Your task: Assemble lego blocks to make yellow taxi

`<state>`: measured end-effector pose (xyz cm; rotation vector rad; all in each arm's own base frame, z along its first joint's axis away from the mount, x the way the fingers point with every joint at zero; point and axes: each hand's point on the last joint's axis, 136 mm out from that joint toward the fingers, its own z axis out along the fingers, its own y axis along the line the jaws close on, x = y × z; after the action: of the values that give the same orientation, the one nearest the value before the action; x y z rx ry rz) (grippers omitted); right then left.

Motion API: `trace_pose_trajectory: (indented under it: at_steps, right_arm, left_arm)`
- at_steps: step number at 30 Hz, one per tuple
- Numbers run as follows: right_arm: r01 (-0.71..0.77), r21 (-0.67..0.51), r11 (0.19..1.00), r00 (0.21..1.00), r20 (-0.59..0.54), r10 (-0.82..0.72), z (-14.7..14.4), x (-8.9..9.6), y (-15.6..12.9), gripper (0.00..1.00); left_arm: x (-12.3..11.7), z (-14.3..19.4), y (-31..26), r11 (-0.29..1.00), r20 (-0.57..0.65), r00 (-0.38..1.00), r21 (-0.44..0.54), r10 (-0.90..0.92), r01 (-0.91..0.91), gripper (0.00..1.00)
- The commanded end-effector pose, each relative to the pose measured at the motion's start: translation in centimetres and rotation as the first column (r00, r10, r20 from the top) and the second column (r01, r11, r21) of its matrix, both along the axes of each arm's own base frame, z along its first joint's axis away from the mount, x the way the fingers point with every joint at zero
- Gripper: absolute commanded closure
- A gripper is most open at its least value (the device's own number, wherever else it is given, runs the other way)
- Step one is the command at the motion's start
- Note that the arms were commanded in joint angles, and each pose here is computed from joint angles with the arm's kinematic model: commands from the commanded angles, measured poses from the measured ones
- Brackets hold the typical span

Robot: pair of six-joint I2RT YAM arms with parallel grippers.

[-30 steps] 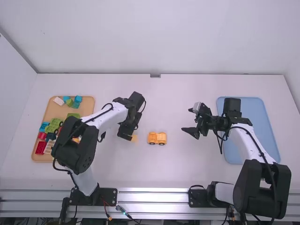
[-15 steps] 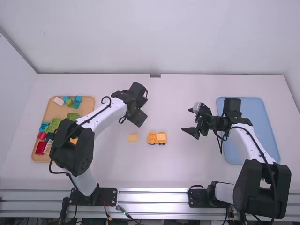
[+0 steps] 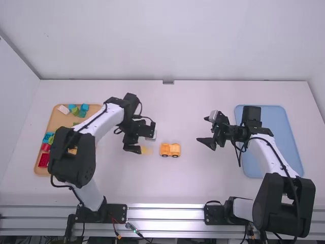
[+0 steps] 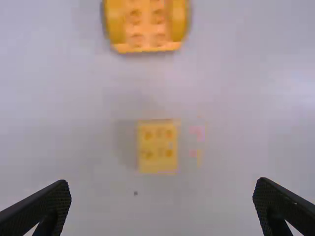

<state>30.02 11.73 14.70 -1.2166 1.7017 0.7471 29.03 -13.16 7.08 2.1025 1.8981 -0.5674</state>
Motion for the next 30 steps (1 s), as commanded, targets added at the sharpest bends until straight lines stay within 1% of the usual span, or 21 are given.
trace_pose_trajectory:
  at_steps: [1, 2, 4, 6, 8, 11, 13, 15, 16, 23, 25, 27, 29, 30]
  right_arm:
    - [-0.006, 0.014, 1.000, 1.000, 0.009, 0.006, 0.4, -0.4, 0.1, 0.01]
    - [-0.006, 0.014, 1.000, 1.000, 0.009, 0.006, 0.4, -0.4, 0.1, 0.01]
    - [-0.006, 0.014, 1.000, 1.000, 0.008, 0.006, 0.4, -0.4, 0.1, 0.01]
    - [-0.006, 0.014, 1.000, 1.000, 0.008, 0.005, 0.4, -0.4, 0.1, 0.01]
    - [-0.006, 0.015, 1.000, 1.000, 0.005, 0.006, 0.4, -0.4, 0.2, 0.01]
    - [-0.006, 0.015, 1.000, 1.000, 0.005, 0.006, 0.4, -0.4, 0.2, 0.01]
    - [-0.007, 0.015, 1.000, 1.000, 0.006, 0.006, 0.4, -0.4, 0.2, 0.01]
    - [-0.005, 0.014, 1.000, 1.000, 0.011, 0.005, 0.5, -0.3, 0.1, 0.01]
    - [-0.006, 0.015, 1.000, 1.000, 0.008, 0.005, 0.5, -0.4, 0.1, 0.01]
    - [-0.007, 0.013, 1.000, 0.999, 0.032, 0.007, 0.6, -0.1, 0.1, 0.01]
    - [-0.057, 0.026, 0.998, 0.997, 0.056, 0.055, 0.7, -0.7, 1.0, 0.01]
    - [-0.133, -0.007, 0.991, 0.984, 0.117, 0.133, 0.0, -1.7, 2.1, 0.01]
    - [-0.218, -0.033, 0.975, 0.960, 0.173, 0.221, -1.1, -3.1, 3.8, 0.01]
    - [-0.228, -0.035, 0.973, 0.957, 0.178, 0.230, -1.3, -3.3, 4.0, 0.01]
  left_arm:
    - [-0.4, 4.0, -2.2, 0.908, 0.157, 0.980, -0.380, -0.122, 0.174, 0.01]
    - [-0.4, 4.1, -2.2, 0.901, 0.164, 0.979, -0.396, -0.120, 0.176, 0.01]
    - [-0.8, 3.6, -1.5, 0.867, 0.206, 0.972, -0.458, -0.109, 0.194, 0.01]
    - [-1.3, 2.9, -1.1, 0.857, 0.216, 0.971, -0.474, -0.106, 0.200, 0.01]
    - [-2.6, 2.0, -1.0, 0.836, 0.211, 0.972, -0.511, -0.104, 0.201, 0.01]
    - [-3.6, 0.7, -1.3, 0.813, 0.252, 0.960, -0.531, -0.119, 0.240, 0.01]
    - [-3.6, 0.0, -1.3, 0.817, 0.263, 0.958, -0.526, -0.111, 0.239, 0.01]
    - [-3.2, -0.9, -1.2, 0.836, 0.229, 0.971, -0.519, -0.065, 0.178, 0.01]
    - [-2.6, -1.4, -1.2, 0.845, 0.194, 0.981, -0.523, -0.009, 0.111, 0.01]
    - [-1.2, -2.2, -1.1, 0.852, 0.168, 0.982, -0.523, 0.083, 0.018, 0.01]
    - [-0.9, -2.5, -1.2, 0.849, 0.146, 0.984, -0.528, 0.102, -0.010, 0.01]
    - [-0.9, -2.7, -1.3, 0.847, 0.145, 0.984, -0.532, 0.104, -0.012, 0.01]
    - [-0.9, -3.1, -1.1, 0.847, 0.152, 0.982, -0.531, 0.112, -0.014, 0.01]
    - [-0.9, -3.1, -1.1, 0.847, 0.152, 0.982, -0.531, 0.114, -0.016, 0.01]
